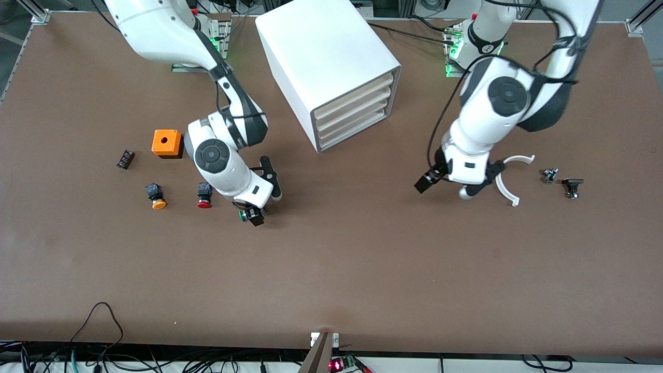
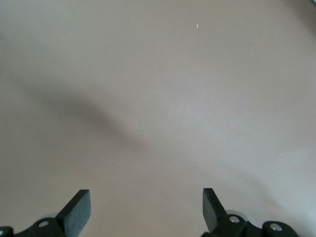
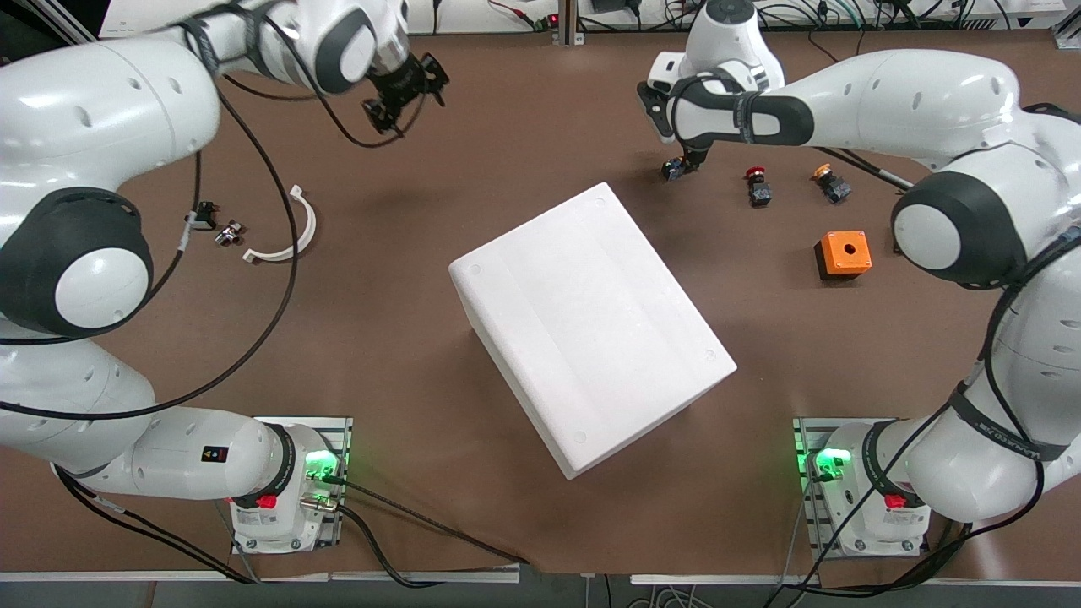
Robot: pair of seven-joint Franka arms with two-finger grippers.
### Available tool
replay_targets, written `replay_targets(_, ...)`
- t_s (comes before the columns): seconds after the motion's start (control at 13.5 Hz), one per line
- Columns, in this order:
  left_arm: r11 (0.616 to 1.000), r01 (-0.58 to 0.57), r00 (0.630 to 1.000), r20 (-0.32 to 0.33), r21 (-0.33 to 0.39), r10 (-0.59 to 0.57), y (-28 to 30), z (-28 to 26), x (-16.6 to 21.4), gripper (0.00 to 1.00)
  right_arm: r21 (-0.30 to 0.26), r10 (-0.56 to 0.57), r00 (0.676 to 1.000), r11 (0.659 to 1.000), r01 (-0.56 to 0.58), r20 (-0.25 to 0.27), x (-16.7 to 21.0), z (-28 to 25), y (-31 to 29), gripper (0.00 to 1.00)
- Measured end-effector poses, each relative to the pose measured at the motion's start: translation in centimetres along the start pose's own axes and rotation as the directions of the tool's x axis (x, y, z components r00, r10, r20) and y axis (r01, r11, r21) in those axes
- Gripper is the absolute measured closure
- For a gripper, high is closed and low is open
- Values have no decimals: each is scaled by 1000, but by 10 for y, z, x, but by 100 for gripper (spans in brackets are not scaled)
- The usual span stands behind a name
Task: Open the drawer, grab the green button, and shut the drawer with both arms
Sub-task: 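Set the green button on the table with the right gripper while left retracts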
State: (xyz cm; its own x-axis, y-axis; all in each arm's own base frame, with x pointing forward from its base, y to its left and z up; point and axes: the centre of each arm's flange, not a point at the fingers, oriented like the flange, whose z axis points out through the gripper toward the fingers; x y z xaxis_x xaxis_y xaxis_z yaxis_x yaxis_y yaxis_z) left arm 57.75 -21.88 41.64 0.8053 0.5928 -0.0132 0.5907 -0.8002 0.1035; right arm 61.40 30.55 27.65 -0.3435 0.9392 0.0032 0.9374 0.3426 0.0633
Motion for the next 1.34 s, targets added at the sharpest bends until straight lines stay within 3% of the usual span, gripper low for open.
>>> replay_targets(0.15,992,-113,994,14,54,112,-19,-56,30,0,-40,49,999,998,-49,-8,2,-47,2,0)
replay_targets(0.45,953,-287,958,25,93,286,-80,-149,76,0,-118,207,976,970,-213,-65,-2,-127,2,0)
replay_targets(0.59,938,-332,943,15,94,332,-108,-186,82,0,-146,340,935,925,-352,-99,-6,-157,0,0)
replay_targets(0.67,935,-343,939,9,94,343,-120,-203,80,0,-151,426,896,885,-441,-121,-9,-169,-1,0)
replay_targets(0.82,925,-369,929,3,94,370,-131,-225,71,0,-139,611,774,762,-632,-168,-12,-187,-3,0)
replay_targets(0.97,919,-383,923,6,95,384,-132,-226,69,0,-97,767,615,608,-788,-184,-17,-194,-6,0)
replay_targets(1.19,913,-396,918,21,98,396,-130,-218,70,0,-50,916,369,366,-929,-158,-59,-188,-8,0)
replay_targets(1.34,911,-401,916,22,98,401,-128,-218,68,0,-21,978,175,174,-985,-110,-89,-181,-13,0)
